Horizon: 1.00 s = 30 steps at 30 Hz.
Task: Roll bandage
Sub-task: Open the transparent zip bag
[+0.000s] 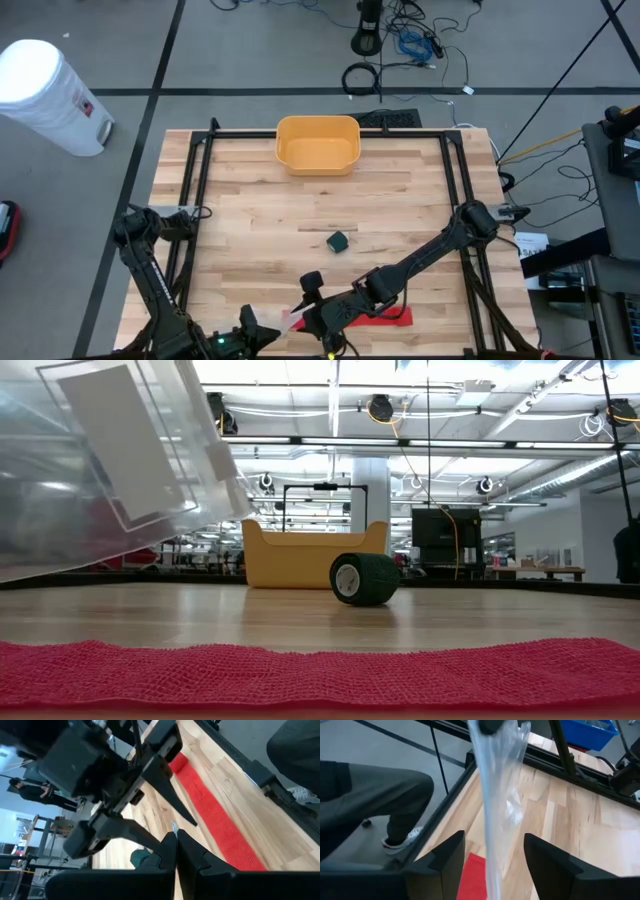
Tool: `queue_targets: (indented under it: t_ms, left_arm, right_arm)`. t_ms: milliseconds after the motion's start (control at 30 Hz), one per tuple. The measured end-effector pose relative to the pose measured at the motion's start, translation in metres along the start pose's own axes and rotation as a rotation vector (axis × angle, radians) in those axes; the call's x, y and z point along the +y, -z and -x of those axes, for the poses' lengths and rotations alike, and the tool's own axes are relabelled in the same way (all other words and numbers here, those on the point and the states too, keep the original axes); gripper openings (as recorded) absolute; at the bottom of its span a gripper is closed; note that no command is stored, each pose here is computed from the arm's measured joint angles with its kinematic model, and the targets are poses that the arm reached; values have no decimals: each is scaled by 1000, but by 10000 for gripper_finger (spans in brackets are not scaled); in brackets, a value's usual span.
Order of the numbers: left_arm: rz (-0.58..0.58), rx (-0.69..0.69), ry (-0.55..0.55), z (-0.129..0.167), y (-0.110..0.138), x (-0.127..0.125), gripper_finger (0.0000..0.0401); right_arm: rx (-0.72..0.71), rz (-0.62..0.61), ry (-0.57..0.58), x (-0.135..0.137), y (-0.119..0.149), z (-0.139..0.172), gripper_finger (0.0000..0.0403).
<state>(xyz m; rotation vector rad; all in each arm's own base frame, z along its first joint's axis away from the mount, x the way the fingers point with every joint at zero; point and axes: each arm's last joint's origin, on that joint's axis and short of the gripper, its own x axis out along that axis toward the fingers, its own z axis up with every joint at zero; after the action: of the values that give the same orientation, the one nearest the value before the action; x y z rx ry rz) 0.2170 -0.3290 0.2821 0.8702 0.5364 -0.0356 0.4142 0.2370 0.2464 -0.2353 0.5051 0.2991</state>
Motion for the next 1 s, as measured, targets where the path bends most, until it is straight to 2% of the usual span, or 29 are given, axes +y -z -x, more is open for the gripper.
queue_targets:
  t_ms: [300,467,833,1000]
  left_arm:
    - [-7,-11,6,5,0,-3,6]
    - [-4,-17,8,6,-1,-4,6]
    - [-4,-16,7,6,-1,-4,6]
    - [-3,-16,7,6,-1,-4,6]
  right_arm:
    - [1,23,7,-2,0,0,185]
    - [23,29,79,-4,0,3,185]
    - [26,13,73,-5,1,3,185]
    - [24,0,36,-3,1,3,185]
